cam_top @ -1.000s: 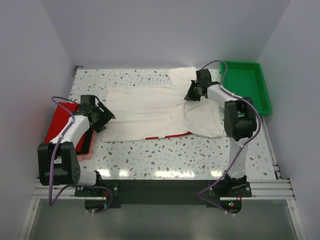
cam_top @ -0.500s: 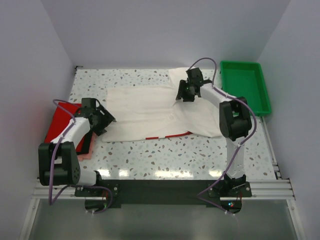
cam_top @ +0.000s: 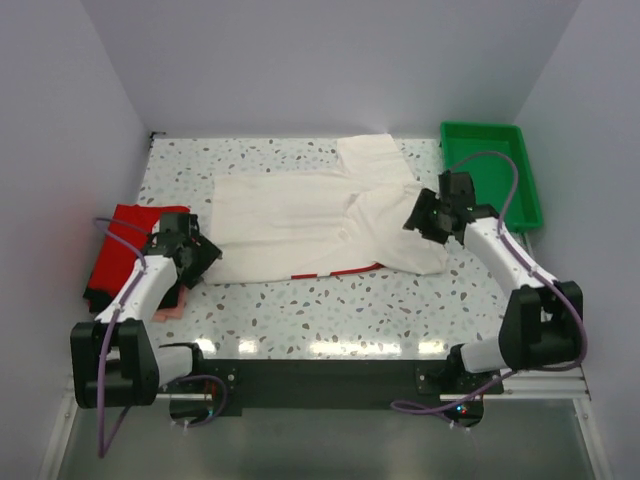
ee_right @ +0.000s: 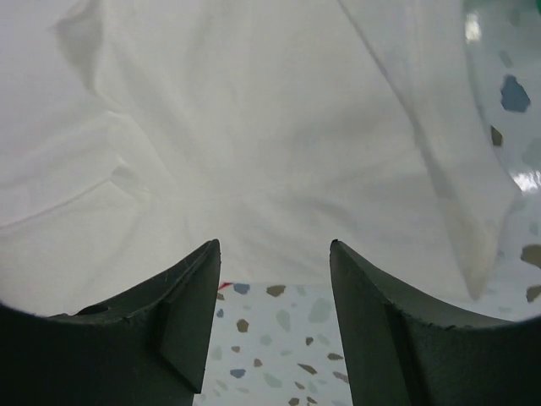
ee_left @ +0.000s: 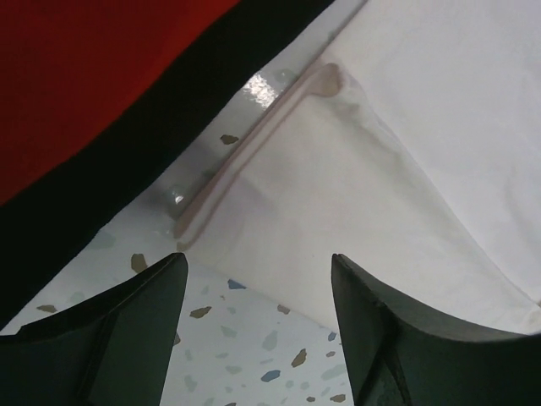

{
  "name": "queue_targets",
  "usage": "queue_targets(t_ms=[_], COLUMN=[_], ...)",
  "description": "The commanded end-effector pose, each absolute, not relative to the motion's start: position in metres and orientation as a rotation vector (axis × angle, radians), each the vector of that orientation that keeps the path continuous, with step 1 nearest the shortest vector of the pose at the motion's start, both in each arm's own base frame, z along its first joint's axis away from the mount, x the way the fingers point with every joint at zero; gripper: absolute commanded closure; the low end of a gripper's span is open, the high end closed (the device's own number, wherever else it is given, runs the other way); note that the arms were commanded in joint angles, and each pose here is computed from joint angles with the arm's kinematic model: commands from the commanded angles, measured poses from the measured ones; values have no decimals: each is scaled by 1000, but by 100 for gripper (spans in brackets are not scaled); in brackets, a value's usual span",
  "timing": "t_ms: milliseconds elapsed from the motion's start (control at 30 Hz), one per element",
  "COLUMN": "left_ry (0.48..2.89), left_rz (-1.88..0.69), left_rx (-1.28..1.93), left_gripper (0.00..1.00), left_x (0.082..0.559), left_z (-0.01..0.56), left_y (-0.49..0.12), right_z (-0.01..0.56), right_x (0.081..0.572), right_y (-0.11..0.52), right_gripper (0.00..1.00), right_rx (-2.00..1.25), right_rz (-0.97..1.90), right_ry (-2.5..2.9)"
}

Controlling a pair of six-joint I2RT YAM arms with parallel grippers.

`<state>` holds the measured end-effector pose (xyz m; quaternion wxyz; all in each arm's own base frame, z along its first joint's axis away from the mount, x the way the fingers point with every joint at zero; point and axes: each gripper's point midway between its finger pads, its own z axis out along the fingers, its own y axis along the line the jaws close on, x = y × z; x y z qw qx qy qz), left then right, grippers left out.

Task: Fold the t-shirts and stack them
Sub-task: Fold the tshirt

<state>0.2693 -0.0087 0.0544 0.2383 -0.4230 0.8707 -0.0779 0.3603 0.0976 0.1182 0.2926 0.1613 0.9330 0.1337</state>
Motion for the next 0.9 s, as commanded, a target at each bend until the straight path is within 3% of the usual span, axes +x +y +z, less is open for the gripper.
queue_targets(t_ms=[0,133,367,600,867], left_ry=[2342,2340,2350,2359,2357], left_rz=[-101,-118,-137,-120,-142], left_rx=[-1242,-1277,-1294,-1309,-1284], left_gripper=[27,29,32,35,50], left_x=[252,237,227,228,239], left_z=[53,44,30,18,11], left_y=[5,1,-3,-1,-3], right_z=[105,88,79,58,36], right_x=[321,281,255,264,286], right_y=[80,66,35,25,22], right_gripper=[42,43,44,44,44], right_rx=[571,656,757,785,829], right_rz=[370,314,159,94,87], right_ry=[2488,2501,2445,2470,2469])
